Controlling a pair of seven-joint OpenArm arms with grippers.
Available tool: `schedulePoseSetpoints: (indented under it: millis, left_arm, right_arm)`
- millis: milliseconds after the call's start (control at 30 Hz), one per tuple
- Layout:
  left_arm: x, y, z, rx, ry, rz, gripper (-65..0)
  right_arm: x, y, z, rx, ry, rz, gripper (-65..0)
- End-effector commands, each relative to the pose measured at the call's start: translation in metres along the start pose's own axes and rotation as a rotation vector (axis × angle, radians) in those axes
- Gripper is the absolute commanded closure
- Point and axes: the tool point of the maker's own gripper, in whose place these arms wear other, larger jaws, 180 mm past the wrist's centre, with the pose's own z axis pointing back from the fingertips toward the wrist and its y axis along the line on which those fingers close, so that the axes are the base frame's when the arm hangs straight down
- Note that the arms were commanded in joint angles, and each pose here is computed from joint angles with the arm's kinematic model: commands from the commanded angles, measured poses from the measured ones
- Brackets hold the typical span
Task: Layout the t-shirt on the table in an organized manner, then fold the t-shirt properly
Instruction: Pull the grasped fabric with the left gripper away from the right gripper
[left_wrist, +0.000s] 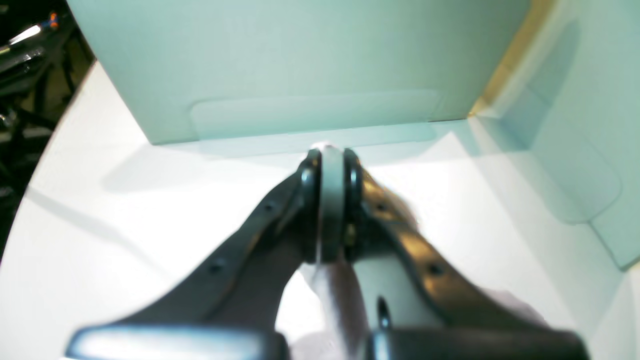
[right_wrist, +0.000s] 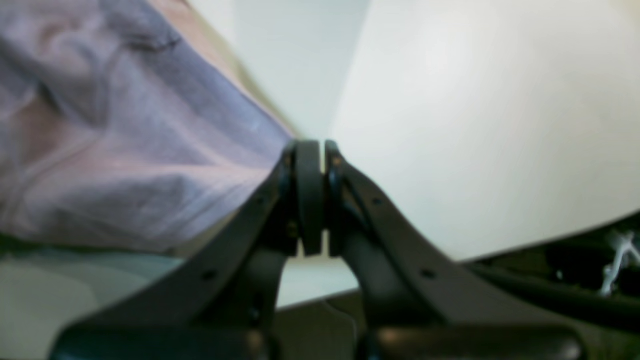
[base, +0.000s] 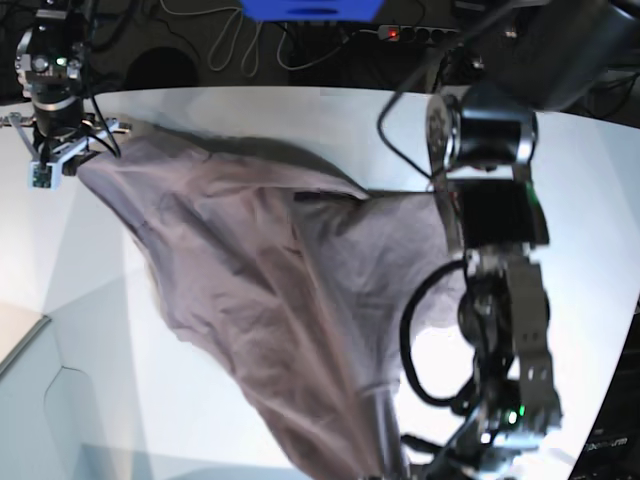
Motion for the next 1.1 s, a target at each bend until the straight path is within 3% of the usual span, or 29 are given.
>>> schedulePoseSetpoints:
  millis: [0, 233, 433, 600, 667, 867, 933, 1067]
  left_arm:
    - [0.037, -0.003, -0.005, -0.014, -0.096, -0.003, -0.1]
    - [0.090, -0.009, -0.052, -0.054, -0.173, 0.021, -0.1]
    - [0.127, -0.044, -0.076, -0.125, -0.194, 0.036, -0.1]
    - [0.116, -0.069, -0.091, -0.164, -0.129, -0.049, -1.3]
    - [0.098, -0.080, -0.099, -0.182, -0.087, -0.093, -7.7]
    - [0.031, -0.098, -0.109, -0.213, 0.052, -0.170, -37.4]
    - [0.012, -0.099, -0.107, -0.217, 0.074, -0.157, -41.2]
    - [-0.022, -0.099, -0.095, -0.223, 0.097, -0.120, -40.3]
  right_arm:
    - [0.009, -0.003, 0.003, -0.001, -0.038, 0.021, 0.0]
    - [-0.012, 0.003, 0.013, 0.009, 0.007, 0.005, 0.0]
    - [-0.021, 0.011, 0.022, 0.018, 0.029, -0.017, 0.0]
    - [-0.028, 0.022, 0.026, 0.030, 0.044, -0.051, 0.0]
    - [-0.029, 0.025, 0.027, 0.033, 0.050, -0.066, 0.0]
    - [-0.041, 0.033, 0.033, 0.039, 0.079, -0.093, 0.0]
    - [-0.046, 0.034, 0.035, 0.041, 0.092, -0.098, 0.0]
    - [-0.048, 0.035, 0.036, 0.042, 0.096, -0.097, 0.0]
